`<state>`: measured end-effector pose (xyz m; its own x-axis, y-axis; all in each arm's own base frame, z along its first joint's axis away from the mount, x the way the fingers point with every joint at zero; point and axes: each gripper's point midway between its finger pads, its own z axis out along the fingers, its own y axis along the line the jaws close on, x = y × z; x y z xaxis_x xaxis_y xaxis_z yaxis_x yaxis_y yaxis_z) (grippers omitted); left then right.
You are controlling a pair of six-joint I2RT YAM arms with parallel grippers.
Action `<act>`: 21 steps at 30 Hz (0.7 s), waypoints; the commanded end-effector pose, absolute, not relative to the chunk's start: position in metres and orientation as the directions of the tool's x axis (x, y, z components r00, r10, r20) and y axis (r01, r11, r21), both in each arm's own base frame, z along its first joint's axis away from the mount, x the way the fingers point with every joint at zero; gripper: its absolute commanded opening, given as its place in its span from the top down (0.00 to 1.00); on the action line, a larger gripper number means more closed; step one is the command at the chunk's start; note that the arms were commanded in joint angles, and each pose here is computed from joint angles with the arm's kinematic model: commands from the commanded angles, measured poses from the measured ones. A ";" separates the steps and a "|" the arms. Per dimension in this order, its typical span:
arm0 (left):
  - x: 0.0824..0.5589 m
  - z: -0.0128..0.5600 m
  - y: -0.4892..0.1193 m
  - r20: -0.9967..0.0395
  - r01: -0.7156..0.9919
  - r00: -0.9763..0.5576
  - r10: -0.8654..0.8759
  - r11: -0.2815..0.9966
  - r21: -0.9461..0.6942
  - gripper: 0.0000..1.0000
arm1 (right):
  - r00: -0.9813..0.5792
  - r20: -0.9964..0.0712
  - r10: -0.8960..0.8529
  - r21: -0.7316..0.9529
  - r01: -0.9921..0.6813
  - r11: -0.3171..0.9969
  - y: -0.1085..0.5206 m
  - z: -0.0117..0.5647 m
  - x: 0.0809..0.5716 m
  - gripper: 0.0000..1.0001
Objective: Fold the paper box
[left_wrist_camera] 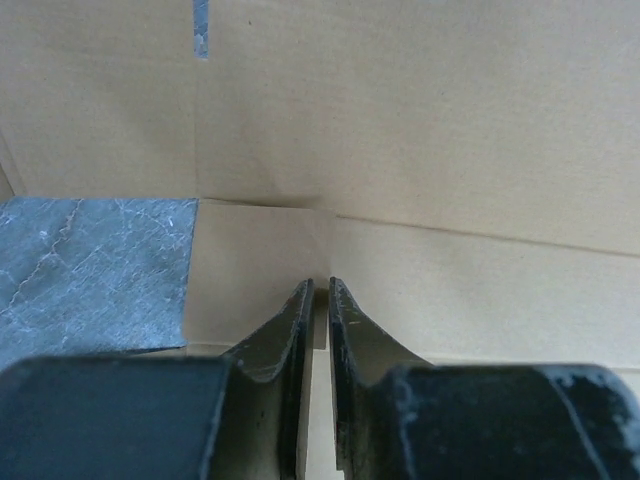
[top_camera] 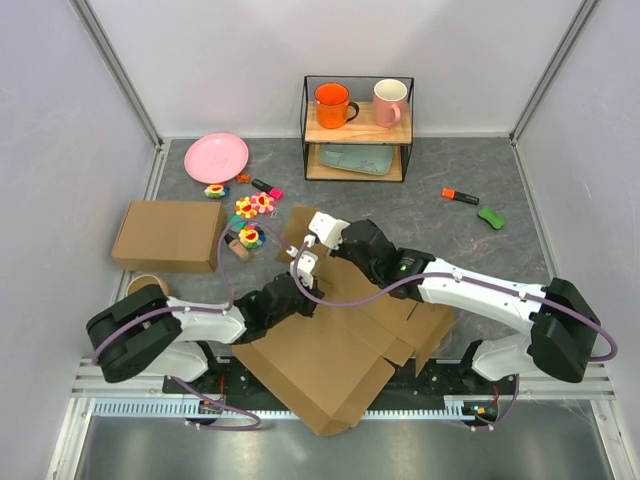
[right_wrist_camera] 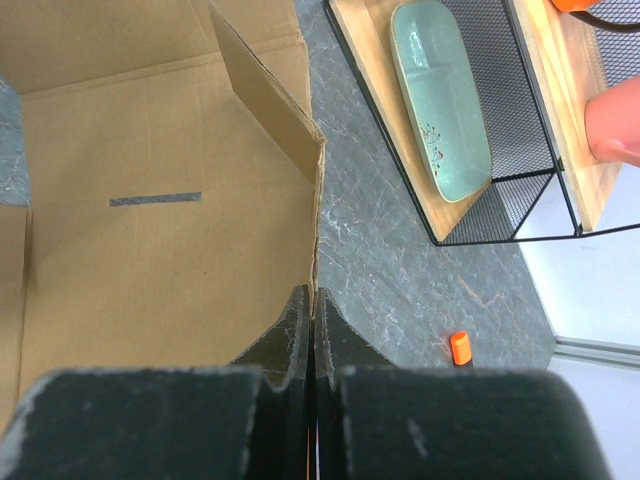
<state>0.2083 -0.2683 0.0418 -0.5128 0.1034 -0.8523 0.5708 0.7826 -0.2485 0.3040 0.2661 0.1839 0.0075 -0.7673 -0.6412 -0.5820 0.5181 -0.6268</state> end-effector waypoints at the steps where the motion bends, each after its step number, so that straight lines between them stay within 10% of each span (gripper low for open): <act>1: 0.224 0.048 -0.272 -0.917 0.546 -0.385 0.101 0.827 -0.138 0.82 | 0.037 -0.677 -0.735 -0.631 -0.543 0.554 0.267 0.210 0.302 1.00; 9: 0.220 0.047 -0.269 -0.928 0.534 -0.326 0.179 0.845 -0.025 0.65 | 0.033 -0.668 -0.743 -0.640 -0.536 0.551 0.266 0.211 0.300 1.00; 21: 0.229 0.206 -0.234 -0.982 0.453 -0.187 0.029 0.890 -0.059 0.25 | 0.035 -0.661 -0.750 -0.646 -0.534 0.545 0.262 0.217 0.298 1.00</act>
<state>0.2225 -0.2567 0.1550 -0.2348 0.0784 -0.9689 0.5183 0.8533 -0.0565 0.2990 0.2629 0.1985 0.0056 -0.7524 -0.6587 -0.5539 0.5461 -0.6285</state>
